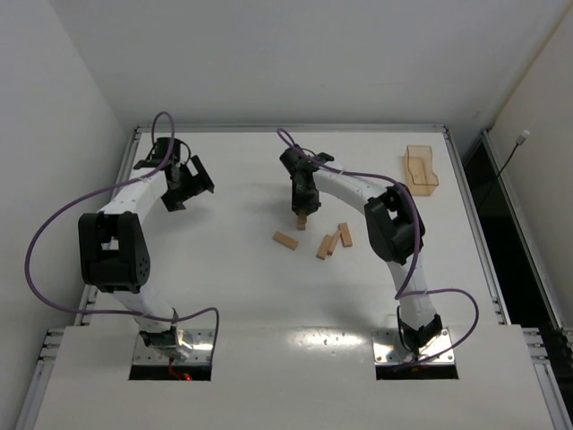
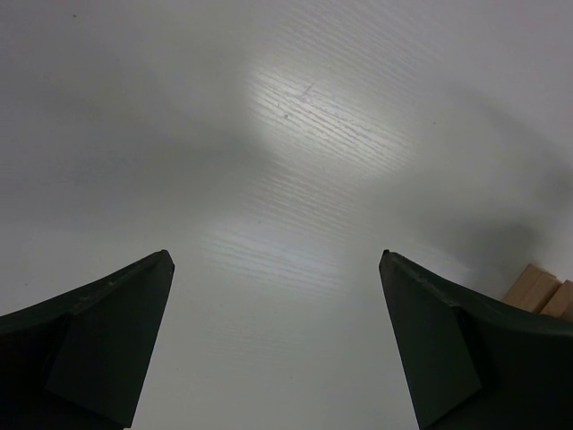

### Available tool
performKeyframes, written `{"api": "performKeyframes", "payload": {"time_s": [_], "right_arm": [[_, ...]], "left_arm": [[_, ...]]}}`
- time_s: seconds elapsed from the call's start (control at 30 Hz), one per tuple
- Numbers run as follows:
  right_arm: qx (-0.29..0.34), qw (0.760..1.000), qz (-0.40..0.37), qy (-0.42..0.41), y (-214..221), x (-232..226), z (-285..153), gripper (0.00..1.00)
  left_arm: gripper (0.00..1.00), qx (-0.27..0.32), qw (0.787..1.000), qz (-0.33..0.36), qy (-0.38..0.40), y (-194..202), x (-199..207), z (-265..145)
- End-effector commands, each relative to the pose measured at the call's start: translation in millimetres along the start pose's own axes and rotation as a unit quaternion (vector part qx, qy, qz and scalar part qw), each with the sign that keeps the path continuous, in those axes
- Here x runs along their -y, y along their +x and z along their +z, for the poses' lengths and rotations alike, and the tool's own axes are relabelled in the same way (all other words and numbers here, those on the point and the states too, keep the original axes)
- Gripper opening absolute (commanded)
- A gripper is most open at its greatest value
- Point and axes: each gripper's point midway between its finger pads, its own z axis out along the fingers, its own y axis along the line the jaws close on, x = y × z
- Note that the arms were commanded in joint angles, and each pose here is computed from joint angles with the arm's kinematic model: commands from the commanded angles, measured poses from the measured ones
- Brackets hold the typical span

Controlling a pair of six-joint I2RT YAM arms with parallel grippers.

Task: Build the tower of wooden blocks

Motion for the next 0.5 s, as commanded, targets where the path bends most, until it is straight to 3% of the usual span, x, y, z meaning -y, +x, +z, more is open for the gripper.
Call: {"api": "performKeyframes", "payload": {"time_s": [0.0, 0.17, 0.47], "right_arm": [[0.016, 1.0, 0.003, -0.014, -14.4, -8.4, -1.8, 0.06], [0.016, 1.0, 0.003, -0.014, -14.4, -8.4, -1.8, 0.16], [0.007, 1.0, 0.002, -0.019, -9.5, -9.4, -0.5, 0.17]], "left_arm": [[1.0, 0.015, 1.0, -0.006, 0.015, -14.1, 9.2, -3.9], [1.0, 0.015, 1.0, -0.006, 0.015, -14.1, 9.2, -3.9], [1.0, 0.015, 1.0, -0.006, 0.015, -15.8, 10.1, -2.4]]}}
